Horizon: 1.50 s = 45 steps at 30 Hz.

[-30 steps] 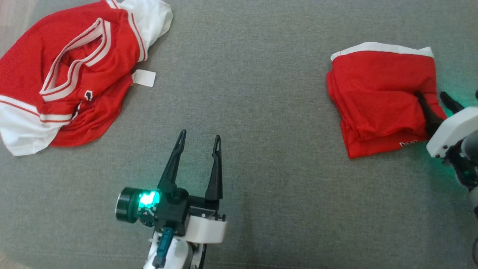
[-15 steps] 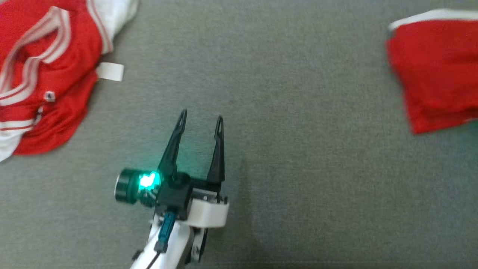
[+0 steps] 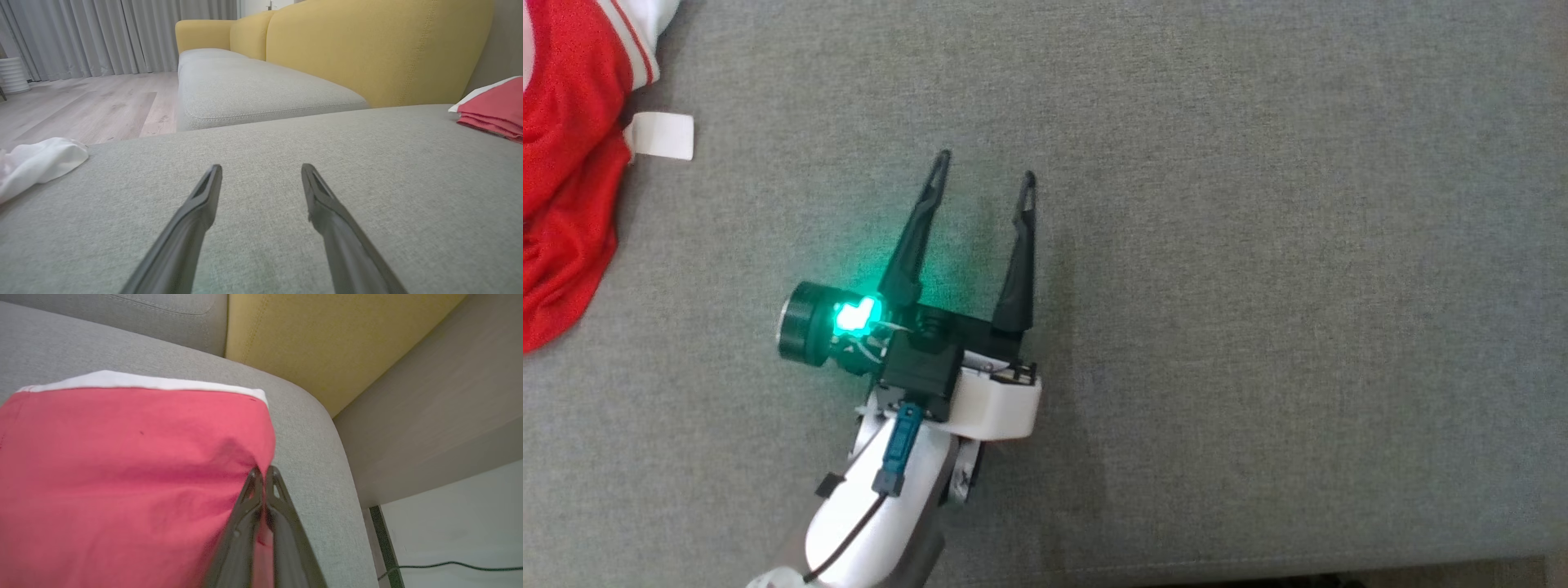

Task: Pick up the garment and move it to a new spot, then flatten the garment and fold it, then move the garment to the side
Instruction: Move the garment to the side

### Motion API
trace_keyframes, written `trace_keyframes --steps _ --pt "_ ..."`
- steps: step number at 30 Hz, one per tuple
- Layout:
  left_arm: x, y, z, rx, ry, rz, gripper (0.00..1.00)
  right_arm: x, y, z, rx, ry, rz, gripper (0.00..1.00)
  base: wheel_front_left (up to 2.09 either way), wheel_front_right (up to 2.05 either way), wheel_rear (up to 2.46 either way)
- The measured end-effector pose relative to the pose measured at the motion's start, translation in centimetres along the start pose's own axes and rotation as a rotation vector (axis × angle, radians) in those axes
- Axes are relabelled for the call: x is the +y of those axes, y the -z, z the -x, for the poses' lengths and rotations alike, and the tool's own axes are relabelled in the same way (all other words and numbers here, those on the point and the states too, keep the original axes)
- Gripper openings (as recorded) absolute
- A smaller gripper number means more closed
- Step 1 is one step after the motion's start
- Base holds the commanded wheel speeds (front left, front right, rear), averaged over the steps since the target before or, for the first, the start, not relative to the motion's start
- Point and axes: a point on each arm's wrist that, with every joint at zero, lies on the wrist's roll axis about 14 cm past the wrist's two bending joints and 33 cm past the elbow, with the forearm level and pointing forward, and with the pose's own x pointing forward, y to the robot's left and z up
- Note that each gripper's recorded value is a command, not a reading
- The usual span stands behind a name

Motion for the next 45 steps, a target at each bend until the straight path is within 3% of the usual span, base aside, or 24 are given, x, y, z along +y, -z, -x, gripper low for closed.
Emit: trace_keyframes --steps 4,5,6,9,12,19,23,28,32,36,45 --pt "-0.2 -0.1 -0.1 -0.003 0.006 0.011 1.0 -0.7 0.4 0.0 0.017 0.017 0.026 0.0 0.0 0.0 0.0" --pt "-0.2 -0.2 0.0 -0.004 0.002 0.009 1.0 -1.0 0.4 0.0 0.022 0.029 0.035 0.28 0.0 0.0 0.0" --pt "0.0 -0.5 0.1 -0.011 -0.002 0.008 1.0 -2.0 0.3 0.2 0.025 0.06 0.046 1.0 0.0 0.0 0.0" --pt "0.2 -1.4 0.4 -0.026 -0.012 0.002 1.0 -3.0 -0.5 0.6 0.0 0.099 0.058 1.0 0.0 0.0 0.0" --pt "0.9 -2.6 1.1 -0.045 -0.043 -0.012 1.0 -1.5 -1.4 1.0 -0.054 0.082 0.029 1.0 0.0 0.0 0.0" --pt "2.3 -4.0 5.7 -0.034 -0.123 -0.038 1.0 8.6 -4.3 4.1 -0.277 -0.115 -0.23 1.0 0.0 0.0 0.0" --pt "2.9 -4.2 9.3 -0.018 -0.167 -0.034 1.0 15.4 -4.0 8.5 -0.349 -0.265 -0.317 1.0 0.0 0.0 0.0" --pt "3.3 -4.8 13.8 -0.028 -0.196 -0.024 1.0 19.9 -4.5 14.6 -0.465 -0.36 -0.396 1.0 0.0 0.0 0.0" --pt "4.0 -6.2 16.0 -0.075 -0.22 -0.041 1.0 21.9 -6.7 19.9 -0.627 -0.387 -0.427 1.0 0.0 0.0 0.0" --pt "4.8 -7.2 17.7 -0.117 -0.255 -0.056 1.0 23.1 -5.7 23.4 -0.678 -0.369 -0.469 1.0 0.0 0.0 0.0" --pt "6.0 -6.2 19.6 -0.096 -0.295 -0.068 1.0 23.7 -3.6 25.3 -0.669 -0.335 -0.458 1.0 0.0 0.0 0.0"
